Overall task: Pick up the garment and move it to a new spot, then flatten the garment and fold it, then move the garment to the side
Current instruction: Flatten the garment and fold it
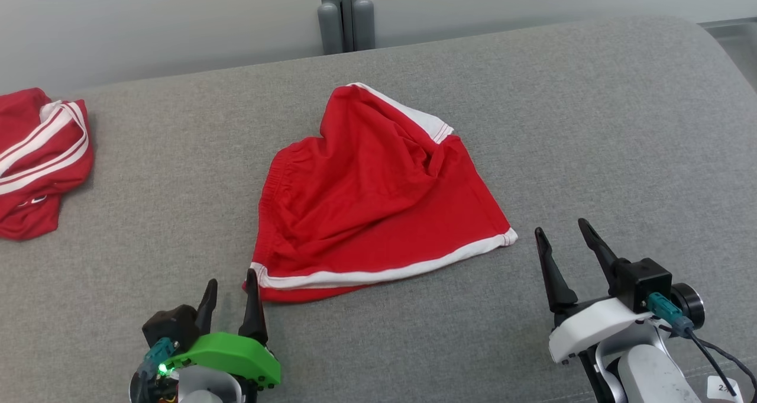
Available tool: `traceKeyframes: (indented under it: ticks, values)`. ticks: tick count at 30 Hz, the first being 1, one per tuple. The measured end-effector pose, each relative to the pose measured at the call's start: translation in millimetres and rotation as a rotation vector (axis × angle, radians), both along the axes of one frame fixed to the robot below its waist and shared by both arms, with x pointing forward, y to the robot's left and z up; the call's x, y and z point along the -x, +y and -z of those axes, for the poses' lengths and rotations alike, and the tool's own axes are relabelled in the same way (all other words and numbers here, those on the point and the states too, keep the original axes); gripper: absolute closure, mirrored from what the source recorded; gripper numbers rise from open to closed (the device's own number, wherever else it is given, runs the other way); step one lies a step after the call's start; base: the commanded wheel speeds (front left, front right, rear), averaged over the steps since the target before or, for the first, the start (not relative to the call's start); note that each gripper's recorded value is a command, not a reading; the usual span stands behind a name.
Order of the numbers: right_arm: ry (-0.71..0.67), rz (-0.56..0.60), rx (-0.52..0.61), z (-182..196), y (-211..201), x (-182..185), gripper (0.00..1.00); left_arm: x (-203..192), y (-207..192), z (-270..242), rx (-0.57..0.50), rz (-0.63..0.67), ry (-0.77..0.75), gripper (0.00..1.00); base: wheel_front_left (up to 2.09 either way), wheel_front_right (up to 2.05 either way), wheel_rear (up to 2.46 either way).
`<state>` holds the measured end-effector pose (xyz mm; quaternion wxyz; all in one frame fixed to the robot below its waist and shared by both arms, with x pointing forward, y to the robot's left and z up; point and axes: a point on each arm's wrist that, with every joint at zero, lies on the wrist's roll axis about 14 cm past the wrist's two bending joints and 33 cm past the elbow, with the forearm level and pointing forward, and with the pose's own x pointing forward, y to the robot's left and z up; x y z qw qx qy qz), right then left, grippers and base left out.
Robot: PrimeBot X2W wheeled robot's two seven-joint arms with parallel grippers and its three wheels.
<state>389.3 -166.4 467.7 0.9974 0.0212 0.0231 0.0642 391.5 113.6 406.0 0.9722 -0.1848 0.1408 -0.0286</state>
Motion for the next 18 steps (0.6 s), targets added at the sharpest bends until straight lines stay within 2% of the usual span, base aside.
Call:
traceKeyframes:
  ticks: [6,14,18]
  values:
    - [-0.026,0.003,-0.001,-9,0,4,0.0,-1,15,-33,-0.009,-0.028,-0.119,0.0,0.0,0.0,0.0]
    - [-0.11,-0.006,0.002,-36,4,7,0.0,-3,29,-88,-0.078,-0.034,-0.31,0.0,0.0,0.0,0.0]
    - [-0.163,-0.013,-0.002,-53,7,9,0.0,6,33,-96,-0.104,-0.034,-0.339,0.0,0.0,0.0,0.0]
